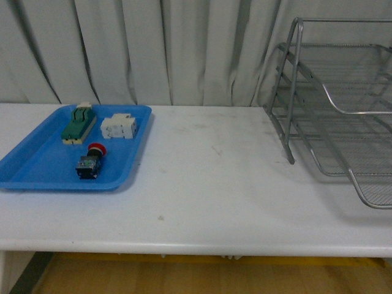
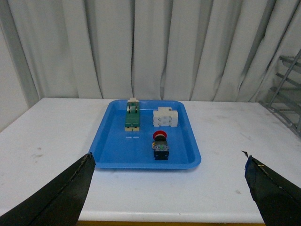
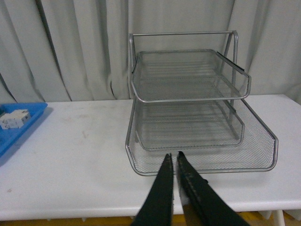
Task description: Place button on rack with both arms
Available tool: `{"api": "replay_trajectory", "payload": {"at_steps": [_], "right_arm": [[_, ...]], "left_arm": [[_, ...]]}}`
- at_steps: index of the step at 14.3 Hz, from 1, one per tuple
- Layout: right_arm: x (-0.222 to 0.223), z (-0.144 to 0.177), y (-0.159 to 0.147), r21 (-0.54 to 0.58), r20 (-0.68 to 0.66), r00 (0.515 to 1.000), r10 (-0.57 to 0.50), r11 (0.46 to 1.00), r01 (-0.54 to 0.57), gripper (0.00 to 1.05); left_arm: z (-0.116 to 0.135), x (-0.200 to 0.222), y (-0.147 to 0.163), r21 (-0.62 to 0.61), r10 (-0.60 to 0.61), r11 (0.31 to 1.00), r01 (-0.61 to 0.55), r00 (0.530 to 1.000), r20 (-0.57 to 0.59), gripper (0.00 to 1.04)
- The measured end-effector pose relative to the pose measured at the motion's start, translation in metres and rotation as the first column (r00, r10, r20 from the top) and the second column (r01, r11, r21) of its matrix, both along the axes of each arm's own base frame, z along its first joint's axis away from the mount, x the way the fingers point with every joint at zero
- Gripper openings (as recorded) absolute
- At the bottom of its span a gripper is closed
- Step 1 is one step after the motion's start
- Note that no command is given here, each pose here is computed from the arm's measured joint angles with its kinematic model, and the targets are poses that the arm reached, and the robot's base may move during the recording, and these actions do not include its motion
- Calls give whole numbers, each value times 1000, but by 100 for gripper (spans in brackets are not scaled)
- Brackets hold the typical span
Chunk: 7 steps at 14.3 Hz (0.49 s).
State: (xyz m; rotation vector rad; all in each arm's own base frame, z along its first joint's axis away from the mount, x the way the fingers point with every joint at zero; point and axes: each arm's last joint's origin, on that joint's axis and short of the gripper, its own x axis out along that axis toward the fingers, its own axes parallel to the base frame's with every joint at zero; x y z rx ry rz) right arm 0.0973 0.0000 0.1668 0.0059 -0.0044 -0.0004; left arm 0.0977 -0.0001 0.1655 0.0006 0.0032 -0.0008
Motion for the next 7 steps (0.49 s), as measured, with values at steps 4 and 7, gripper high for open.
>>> {"api": "replay_trajectory", "payload": {"at_steps": [4, 7], "right_arm": [[0, 0, 0, -2, -1, 1000, 0, 1000, 0, 48], [0, 0, 0, -2, -1, 1000, 0, 1000, 0, 87]], "left_arm": [[0, 0, 0, 0, 0, 1000, 0, 1000, 0, 98], [0, 0, 0, 0, 0, 1000, 0, 1000, 1, 98]]}}
